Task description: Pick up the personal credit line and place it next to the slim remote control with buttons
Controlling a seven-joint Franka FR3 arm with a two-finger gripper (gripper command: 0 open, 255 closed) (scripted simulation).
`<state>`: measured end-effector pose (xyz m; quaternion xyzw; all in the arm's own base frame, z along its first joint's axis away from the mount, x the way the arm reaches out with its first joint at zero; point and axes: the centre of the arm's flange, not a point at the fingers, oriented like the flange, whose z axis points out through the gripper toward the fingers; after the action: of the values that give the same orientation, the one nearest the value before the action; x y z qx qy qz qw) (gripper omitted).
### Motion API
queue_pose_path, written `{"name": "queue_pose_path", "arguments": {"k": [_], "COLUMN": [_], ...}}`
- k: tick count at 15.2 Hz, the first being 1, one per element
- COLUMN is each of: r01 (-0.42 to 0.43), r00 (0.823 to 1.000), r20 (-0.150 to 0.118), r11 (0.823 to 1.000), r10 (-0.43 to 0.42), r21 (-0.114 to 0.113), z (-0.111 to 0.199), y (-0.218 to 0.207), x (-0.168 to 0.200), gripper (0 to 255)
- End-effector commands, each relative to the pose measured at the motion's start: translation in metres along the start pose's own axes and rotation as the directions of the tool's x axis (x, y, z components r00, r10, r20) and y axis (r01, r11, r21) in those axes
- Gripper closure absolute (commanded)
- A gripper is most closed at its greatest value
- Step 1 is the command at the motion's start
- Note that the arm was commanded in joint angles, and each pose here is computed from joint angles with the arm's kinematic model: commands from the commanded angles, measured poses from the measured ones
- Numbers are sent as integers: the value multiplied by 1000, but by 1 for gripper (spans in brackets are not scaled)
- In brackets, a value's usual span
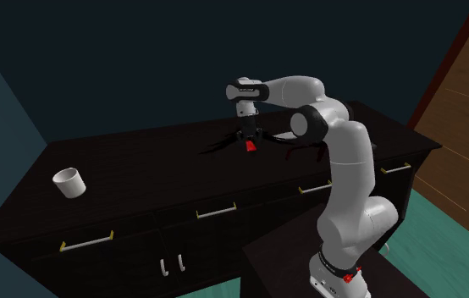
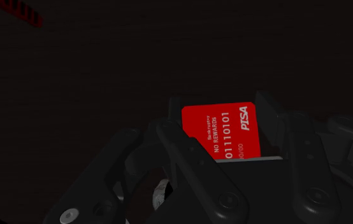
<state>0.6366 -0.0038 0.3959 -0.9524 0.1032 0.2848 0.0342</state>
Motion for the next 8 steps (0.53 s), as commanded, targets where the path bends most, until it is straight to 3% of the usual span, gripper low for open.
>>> {"name": "queue_pose_path", "arguments": {"k": [1,8], "r01": [0,0], "r00": [1000,1000], "r20": [1,1], "r11": [1000,1000], "r10": [0,0], "r21": [-1,-1], "z": [-1,-9], "y": [26,117], "x": [2,13], "gripper": [255,255]}}
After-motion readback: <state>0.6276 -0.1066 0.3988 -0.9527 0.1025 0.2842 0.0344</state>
